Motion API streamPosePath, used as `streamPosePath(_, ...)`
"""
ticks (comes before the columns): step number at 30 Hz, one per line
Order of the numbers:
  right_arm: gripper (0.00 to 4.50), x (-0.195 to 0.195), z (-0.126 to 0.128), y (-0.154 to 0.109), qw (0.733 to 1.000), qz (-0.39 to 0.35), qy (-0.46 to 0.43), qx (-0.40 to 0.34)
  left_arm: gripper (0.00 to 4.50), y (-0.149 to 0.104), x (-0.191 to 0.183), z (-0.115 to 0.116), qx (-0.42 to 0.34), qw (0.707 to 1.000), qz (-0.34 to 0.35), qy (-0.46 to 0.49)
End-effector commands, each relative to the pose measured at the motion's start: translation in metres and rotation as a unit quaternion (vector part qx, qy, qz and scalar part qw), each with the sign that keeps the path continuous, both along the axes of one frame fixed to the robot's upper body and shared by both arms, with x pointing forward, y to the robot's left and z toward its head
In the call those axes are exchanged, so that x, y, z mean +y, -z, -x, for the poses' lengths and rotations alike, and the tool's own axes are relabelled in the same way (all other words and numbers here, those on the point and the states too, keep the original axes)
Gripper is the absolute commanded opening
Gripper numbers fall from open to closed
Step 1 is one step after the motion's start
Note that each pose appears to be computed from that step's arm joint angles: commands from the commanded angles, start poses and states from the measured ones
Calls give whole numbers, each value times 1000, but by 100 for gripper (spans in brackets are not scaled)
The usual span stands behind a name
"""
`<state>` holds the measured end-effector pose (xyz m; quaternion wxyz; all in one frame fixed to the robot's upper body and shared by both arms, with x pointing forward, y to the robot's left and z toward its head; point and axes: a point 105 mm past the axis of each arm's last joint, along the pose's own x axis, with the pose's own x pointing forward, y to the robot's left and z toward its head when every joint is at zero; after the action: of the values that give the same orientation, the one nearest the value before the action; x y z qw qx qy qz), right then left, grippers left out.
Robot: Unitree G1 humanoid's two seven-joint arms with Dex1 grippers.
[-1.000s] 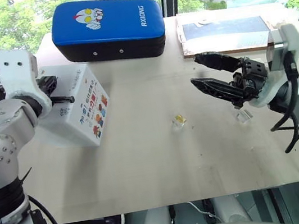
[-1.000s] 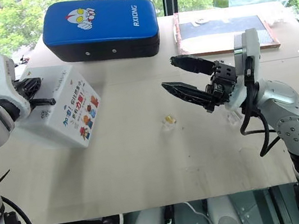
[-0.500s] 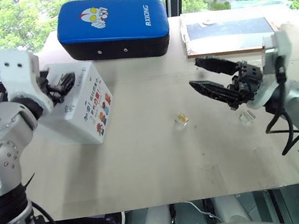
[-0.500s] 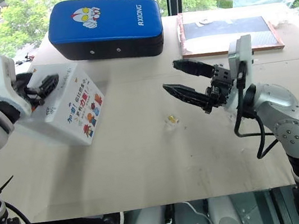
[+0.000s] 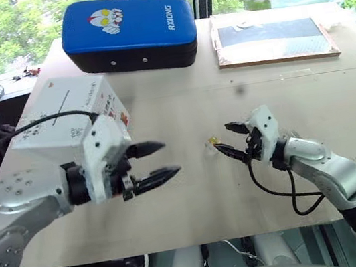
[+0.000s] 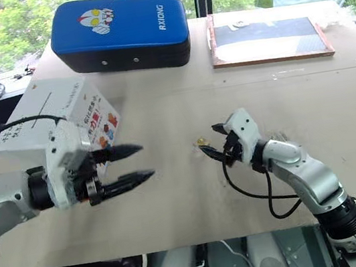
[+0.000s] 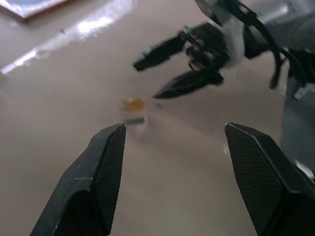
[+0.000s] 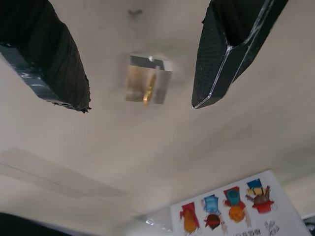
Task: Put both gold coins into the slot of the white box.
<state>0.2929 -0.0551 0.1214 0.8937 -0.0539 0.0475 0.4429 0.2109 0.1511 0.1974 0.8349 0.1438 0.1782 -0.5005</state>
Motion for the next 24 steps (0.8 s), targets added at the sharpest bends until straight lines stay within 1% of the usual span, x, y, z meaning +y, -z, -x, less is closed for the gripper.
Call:
streamPosePath(1,353,5,-2,-1,1000,10,4,-12,323,19,13,6,29,996,-80,-15)
streamPosePath(4,353,8,-5,0,1000,12,9,-17,323,29,22,3,30,993,-112,-31)
streamPosePath(8,353,10,-8,1,1000,11,19,-17,323,28,23,-2,14,992,-117,-36)
streamPosePath(9,294,10,-9,2,1000,12,22,-15,327,27,23,-4,7,992,-117,-37)
streamPosePath(11,222,10,-13,4,999,19,32,-14,327,23,22,-10,-12,993,-109,-47)
streamPosePath(13,113,10,-15,5,999,19,39,-11,327,20,22,-13,-23,993,-108,-48)
streamPosePath(15,19,10,-15,6,999,19,36,-6,327,19,21,-16,-33,993,-106,-49)
streamPosePath(16,2,11,-14,6,999,19,36,-4,327,18,20,-17,-37,993,-103,-50)
streamPosePath(21,2,11,-11,5,999,17,31,-1,327,16,18,-21,-41,993,-94,-54)
streamPosePath(24,2,9,-13,-7,999,-15,42,-1,327,12,16,-26,-52,995,-62,-62)
